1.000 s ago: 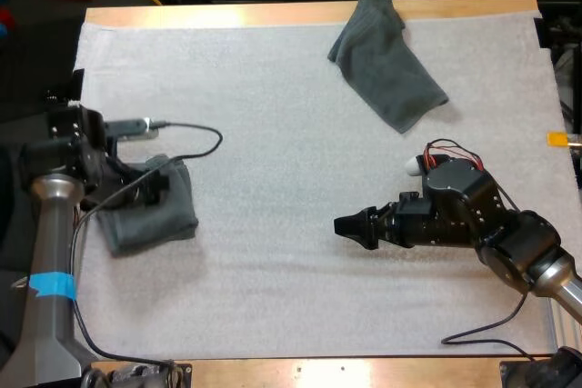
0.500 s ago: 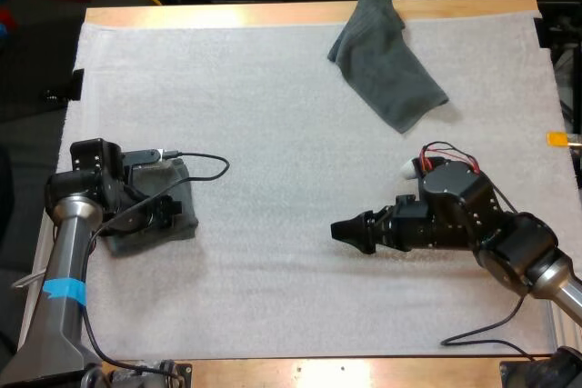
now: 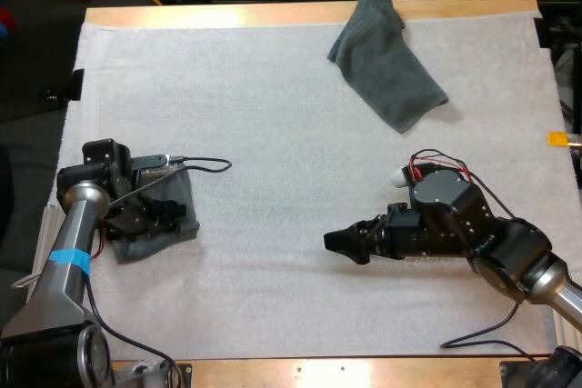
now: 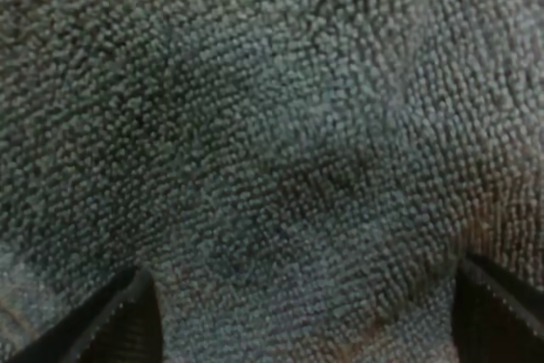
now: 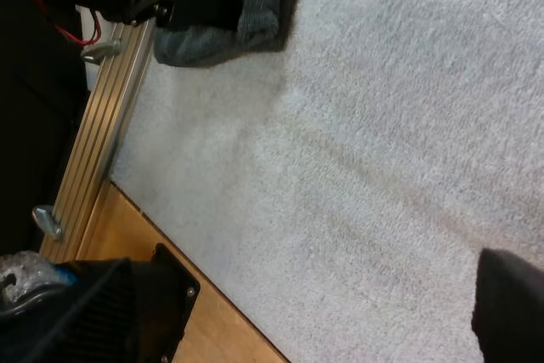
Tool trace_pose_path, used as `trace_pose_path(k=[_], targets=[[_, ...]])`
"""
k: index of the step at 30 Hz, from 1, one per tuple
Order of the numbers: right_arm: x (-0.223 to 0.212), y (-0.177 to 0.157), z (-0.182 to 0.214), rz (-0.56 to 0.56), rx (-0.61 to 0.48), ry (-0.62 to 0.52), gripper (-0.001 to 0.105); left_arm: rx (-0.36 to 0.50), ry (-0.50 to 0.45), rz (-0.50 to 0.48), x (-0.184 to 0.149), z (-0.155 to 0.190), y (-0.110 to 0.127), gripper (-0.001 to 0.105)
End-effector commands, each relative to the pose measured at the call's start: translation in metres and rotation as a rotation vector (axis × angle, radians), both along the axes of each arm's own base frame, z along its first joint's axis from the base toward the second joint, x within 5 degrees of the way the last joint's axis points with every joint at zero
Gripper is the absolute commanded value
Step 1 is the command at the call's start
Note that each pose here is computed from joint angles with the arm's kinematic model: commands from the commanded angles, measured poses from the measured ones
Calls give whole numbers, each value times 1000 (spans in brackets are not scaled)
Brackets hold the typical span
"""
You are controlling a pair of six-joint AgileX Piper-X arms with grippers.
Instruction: Pick towel from pile, fold and stack
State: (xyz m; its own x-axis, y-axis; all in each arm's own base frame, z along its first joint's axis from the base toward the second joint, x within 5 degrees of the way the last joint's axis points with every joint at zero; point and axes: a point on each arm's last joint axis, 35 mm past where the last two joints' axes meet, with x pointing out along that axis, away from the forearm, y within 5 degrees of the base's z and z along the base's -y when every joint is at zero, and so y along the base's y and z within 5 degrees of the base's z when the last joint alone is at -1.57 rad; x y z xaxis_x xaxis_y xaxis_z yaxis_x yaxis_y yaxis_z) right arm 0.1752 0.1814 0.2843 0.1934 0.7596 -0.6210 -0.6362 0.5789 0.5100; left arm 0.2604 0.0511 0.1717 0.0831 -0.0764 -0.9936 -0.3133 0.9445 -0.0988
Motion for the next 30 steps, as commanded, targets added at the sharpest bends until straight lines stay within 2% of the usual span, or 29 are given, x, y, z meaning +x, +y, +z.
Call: trace_pose_path(k=[1,6,12,17,23,26,30], targets=[[-1,0,2,7,6,-8,78,12,7,6,1,3,-1,70],[-1,0,2,7,6,-8,78,21,-37,6,6,30,1,70],[0,1,3,9,10,-16,78,26,-211,2,2,86,-2,70],[0,0,3,-1,1,-28,78,-57,-366,-26,-16,126,-9,70],[4,-3,2,-55,-30,-54,78,-153,-501,-71,-41,157,-19,70],[11,-11,1,-95,-37,-47,78,-195,-552,-103,-50,167,-25,70],[24,-29,0,-171,-56,-44,78,-200,-588,-158,-58,176,-37,70]])
